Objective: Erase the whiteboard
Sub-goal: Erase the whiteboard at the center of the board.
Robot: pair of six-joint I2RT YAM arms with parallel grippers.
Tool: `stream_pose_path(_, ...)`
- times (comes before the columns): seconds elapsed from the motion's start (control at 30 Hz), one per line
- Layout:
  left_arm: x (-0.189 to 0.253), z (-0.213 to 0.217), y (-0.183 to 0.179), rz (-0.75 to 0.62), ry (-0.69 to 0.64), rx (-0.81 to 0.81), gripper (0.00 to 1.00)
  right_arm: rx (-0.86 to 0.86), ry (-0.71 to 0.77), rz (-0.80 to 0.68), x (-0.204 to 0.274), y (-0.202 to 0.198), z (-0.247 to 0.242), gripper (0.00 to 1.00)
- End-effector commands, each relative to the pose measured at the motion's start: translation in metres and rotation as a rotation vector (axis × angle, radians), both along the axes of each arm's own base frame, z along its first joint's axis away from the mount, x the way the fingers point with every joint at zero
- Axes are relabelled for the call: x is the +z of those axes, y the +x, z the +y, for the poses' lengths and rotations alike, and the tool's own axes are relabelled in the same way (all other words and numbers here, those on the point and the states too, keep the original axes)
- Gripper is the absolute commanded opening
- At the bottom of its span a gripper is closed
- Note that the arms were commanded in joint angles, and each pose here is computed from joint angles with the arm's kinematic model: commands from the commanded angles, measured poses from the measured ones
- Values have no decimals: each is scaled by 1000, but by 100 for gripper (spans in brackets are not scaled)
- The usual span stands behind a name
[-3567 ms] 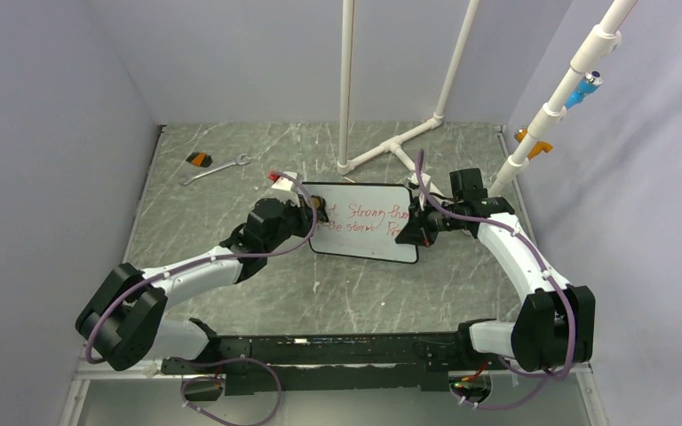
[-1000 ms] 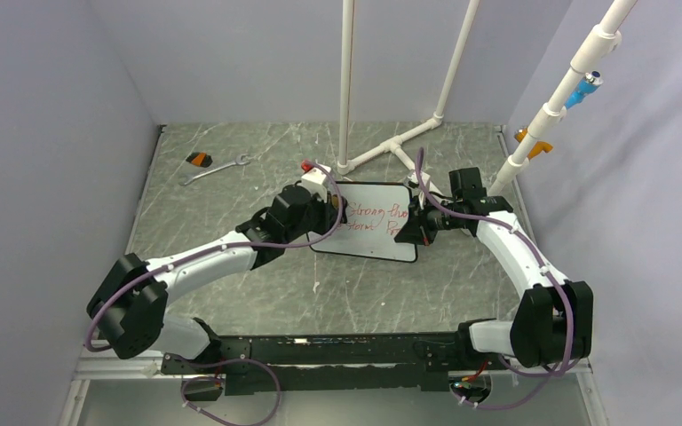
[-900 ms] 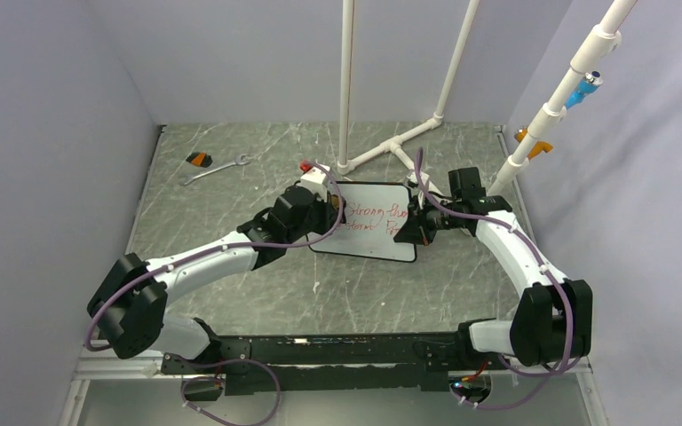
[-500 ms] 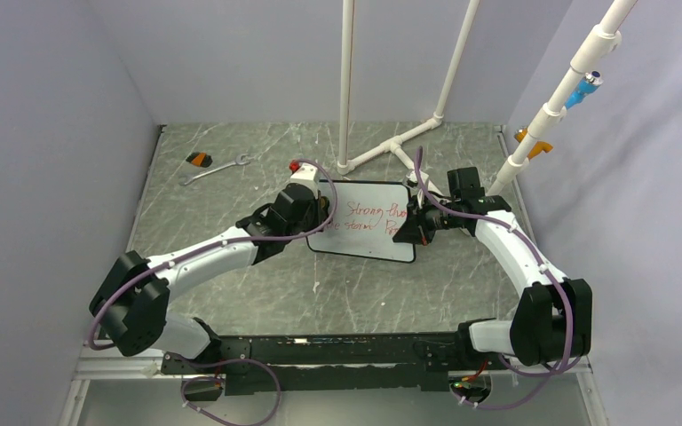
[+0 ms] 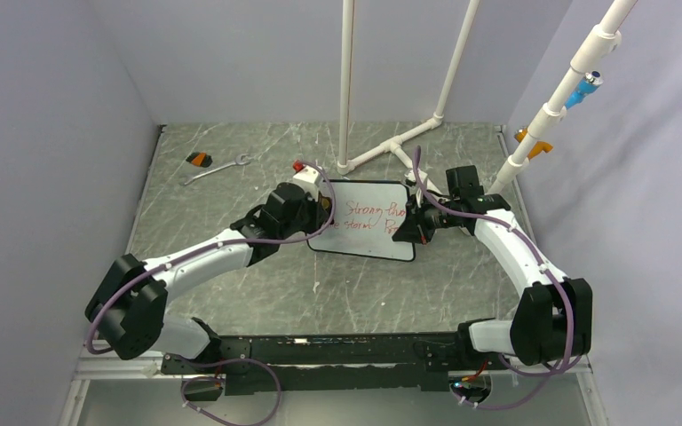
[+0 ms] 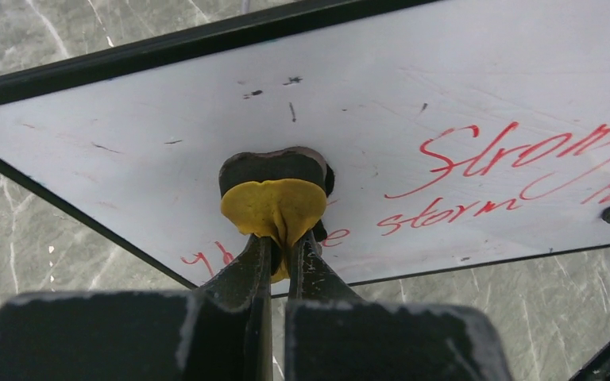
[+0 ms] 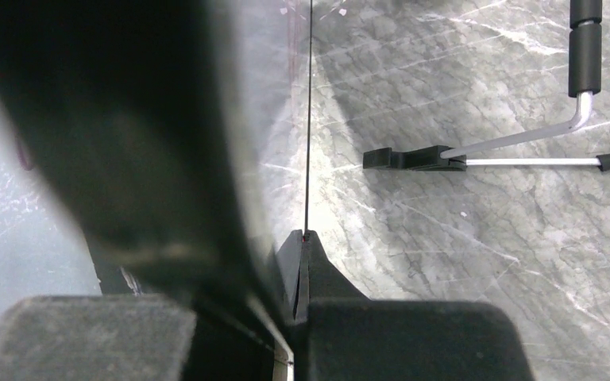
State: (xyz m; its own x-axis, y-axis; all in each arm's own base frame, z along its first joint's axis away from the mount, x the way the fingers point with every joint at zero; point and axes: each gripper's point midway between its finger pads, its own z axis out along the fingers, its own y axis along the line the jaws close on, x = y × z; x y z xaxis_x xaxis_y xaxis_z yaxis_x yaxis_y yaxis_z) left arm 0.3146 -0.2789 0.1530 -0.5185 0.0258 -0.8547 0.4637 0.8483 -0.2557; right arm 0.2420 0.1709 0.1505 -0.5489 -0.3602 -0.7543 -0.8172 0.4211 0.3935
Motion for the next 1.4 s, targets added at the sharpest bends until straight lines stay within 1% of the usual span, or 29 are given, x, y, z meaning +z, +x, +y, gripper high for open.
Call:
stream_pose_path(0.0, 42, -25, -3, -118, -142, -95, 0, 155, 28, 11, 2, -27, 20, 0)
stream_pose_path(0.2, 46, -25, -2, -128, -134, -100, 0, 155, 18, 2, 1, -26, 18, 0)
stream_pose_path(0.23, 47, -22, 1, -128, -119, -73, 0, 156, 17, 2, 0, -27, 18, 0)
stream_pose_path(0.3, 40, -9, 9, -97, -86, 23, 0, 155, 16, 2, 0, -27, 18, 0)
stream_pose_path(0.47, 19, 35, 27, -34, 7, 325, 0, 153, 16, 6, -1, -26, 18, 0)
stream_pose_path(0.53, 19, 39, 28, -41, 11, 340, 0, 153, 17, 7, -1, -26, 19, 0)
stream_pose_path(0.6, 18, 34, 27, -41, 18, 304, 0, 151, 15, 8, -1, -26, 18, 0)
stream_pose_path(0.67, 19, 21, 23, -41, 7, 222, 0, 149, 14, 6, -1, -25, 18, 0)
stream_pose_path(0.77, 40, -17, 10, -111, -99, -12, 0, 147, 10, 9, -3, -25, 18, 0)
stream_pose_path(0.83, 48, -38, -3, -118, -143, -152, 0, 146, 8, 14, -4, -25, 18, 0)
stream_pose_path(0.9, 48, -48, -11, -108, -162, -220, 0, 148, 7, 17, -5, -24, 18, 0)
stream_pose_path(0.97, 47, -51, -10, -113, -184, -219, 0, 148, 7, 21, -6, -24, 18, 0)
stream_pose_path(1.07, 39, -39, 1, -93, -173, -103, 0, 145, 1, 18, -7, -24, 17, 0)
stream_pose_path(1.13, 29, -15, 14, -66, -134, 72, 0, 142, -1, 13, -6, -23, 17, 0)
stream_pose_path(1.23, 10, 34, 25, -23, -20, 339, 0, 143, 4, 15, -6, -24, 17, 0)
stream_pose_path(1.3, 3, 54, 29, -17, 35, 422, 0, 145, 7, 11, -5, -24, 17, 0)
stream_pose_path(1.37, -3, 61, 33, -8, 57, 435, 0, 148, 15, 12, -3, -25, 18, 0)
